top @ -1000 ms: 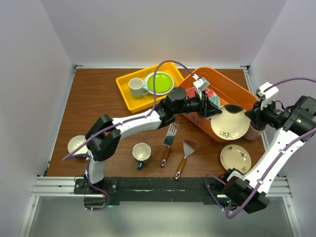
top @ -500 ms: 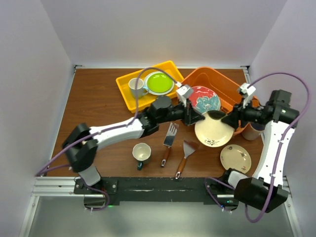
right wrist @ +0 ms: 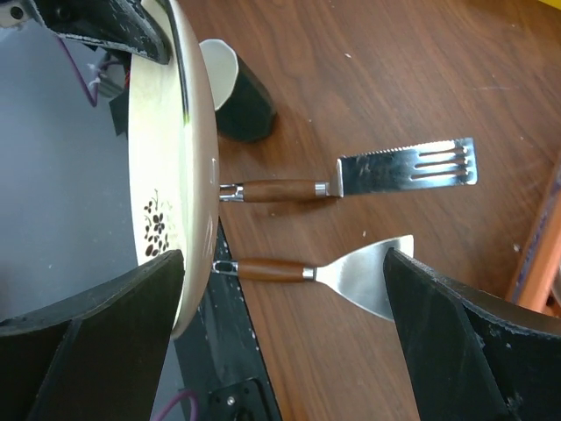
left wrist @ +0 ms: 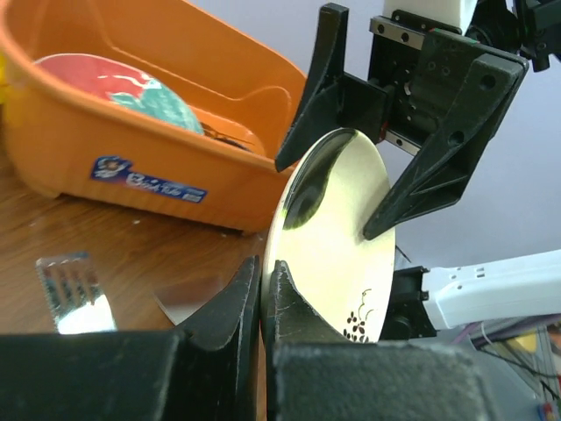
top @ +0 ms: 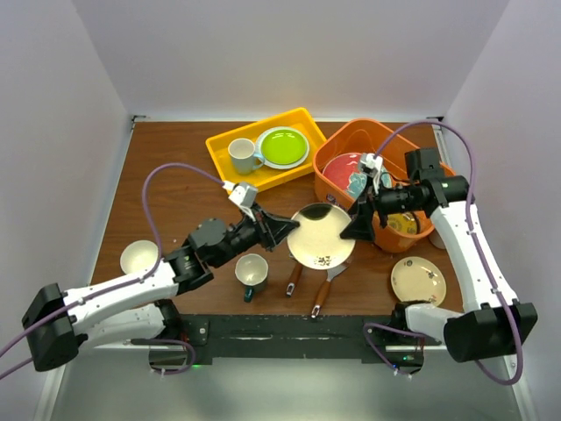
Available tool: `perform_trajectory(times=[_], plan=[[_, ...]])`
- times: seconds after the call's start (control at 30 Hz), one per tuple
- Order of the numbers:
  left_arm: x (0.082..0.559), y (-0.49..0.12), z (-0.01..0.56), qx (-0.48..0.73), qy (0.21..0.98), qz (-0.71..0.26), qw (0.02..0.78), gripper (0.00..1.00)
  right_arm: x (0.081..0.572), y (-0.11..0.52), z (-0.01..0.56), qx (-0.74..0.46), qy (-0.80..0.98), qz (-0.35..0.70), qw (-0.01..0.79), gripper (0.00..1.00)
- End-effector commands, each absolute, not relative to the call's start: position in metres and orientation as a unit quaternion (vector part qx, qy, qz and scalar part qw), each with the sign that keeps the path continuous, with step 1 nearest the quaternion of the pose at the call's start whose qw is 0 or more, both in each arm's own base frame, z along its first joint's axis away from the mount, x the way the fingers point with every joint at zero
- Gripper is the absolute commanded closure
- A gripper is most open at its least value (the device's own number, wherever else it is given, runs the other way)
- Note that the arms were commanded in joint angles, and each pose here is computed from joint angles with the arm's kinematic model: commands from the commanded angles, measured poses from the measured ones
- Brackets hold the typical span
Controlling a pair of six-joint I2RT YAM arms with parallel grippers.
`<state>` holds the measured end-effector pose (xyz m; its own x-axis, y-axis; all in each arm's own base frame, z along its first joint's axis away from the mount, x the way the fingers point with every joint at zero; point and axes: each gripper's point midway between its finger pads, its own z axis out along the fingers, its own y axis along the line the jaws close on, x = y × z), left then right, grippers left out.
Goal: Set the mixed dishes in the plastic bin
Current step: Pick up the plate from the corner of the board.
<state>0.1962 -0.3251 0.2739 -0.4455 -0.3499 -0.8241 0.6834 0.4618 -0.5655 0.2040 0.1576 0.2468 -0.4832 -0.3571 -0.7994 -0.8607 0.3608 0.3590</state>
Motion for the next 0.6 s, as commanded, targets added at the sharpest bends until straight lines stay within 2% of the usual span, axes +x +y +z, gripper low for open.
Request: perform_trajectory(times=[0.0,0.33,0.57], plan=[[0.206,-0.296,0.306,0.028,0.638,-0.527,0.561,1.00,0.220,0.175,0.253,-0.402,0.752,0.409,0.325,0.01],[0.210,-0.289,0.308,0.006,0.625,-0.527,0.575,1.00,0.235,0.215,0.248,-0.397,0.754,0.416,0.318,0.01],[0.213,-0.287,0.312,0.003,0.618,-0.524,0.586,1.00,0.239,0.227,0.241,-0.346,0.772,0.441,0.300,0.01]])
